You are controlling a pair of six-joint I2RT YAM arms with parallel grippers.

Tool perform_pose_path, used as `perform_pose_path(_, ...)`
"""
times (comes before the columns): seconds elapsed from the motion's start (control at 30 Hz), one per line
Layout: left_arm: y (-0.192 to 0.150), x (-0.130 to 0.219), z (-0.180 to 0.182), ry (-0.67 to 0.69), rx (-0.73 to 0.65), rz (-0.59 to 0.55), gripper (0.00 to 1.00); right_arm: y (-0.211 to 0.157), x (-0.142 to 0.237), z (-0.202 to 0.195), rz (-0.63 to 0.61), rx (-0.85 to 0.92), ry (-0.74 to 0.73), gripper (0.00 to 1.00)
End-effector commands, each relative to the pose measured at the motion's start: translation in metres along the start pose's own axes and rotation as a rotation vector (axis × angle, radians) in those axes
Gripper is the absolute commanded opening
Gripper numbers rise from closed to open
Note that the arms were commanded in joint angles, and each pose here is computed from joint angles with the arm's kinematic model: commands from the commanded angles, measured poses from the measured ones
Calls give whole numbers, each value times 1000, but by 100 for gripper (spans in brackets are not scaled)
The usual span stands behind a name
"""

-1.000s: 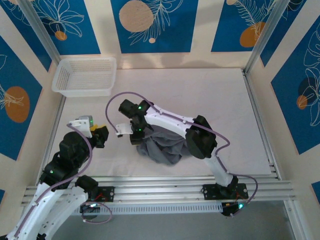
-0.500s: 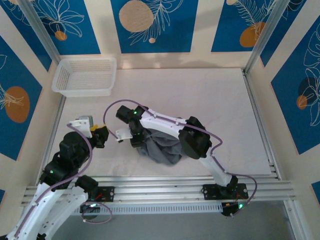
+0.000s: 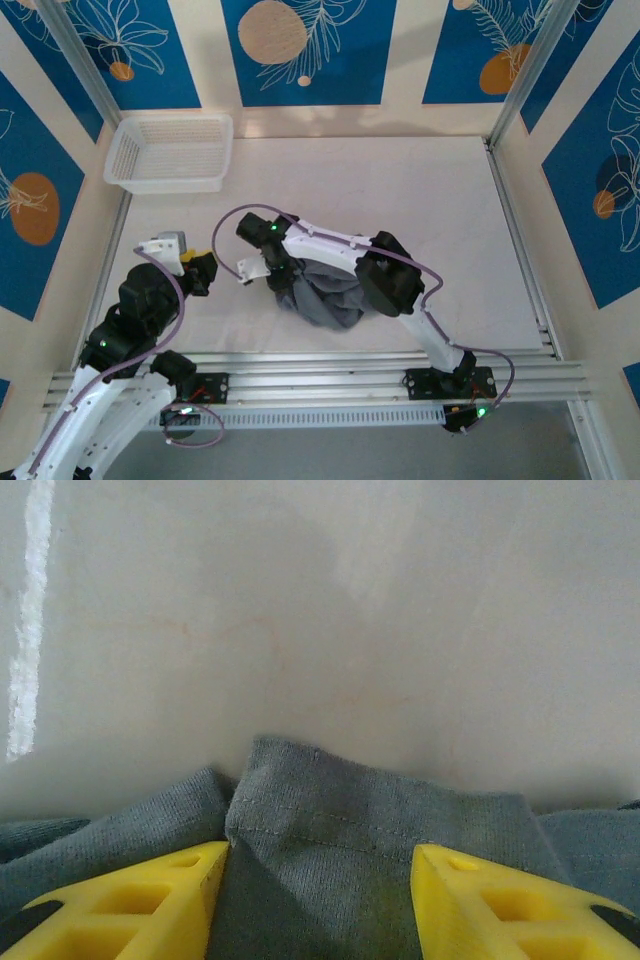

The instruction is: Fold the inside-out t-shirt

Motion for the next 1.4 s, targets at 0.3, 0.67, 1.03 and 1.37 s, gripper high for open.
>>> perform_pose_path(0.3,0,1,1,2,13,-3,43,-10,17,5,-30,48,27,62)
perform_pose_path(0.67,-1,0,1,5,11,1,43,5,19,-13,-79,70,-98,40)
perform_pose_path(1.03,-1,0,2,8,11,0,43,9,6,-4,-81,56,-55,29)
perform_pose_path(1.37,-3,-1,2,12,10,4,43,13,-1,-5,-83,59,-47,25)
Point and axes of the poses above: each hand's point on the last joint's axis, 136 mm out from that joint toward the fingers, its own x axis back along the fingers, its own z axis along the line the jaws close on, y = z × x, the point moved 4 cm from there along x, back along the fingers, and after that the axes turned 12 degrees about -x, right-handed, at the moved point
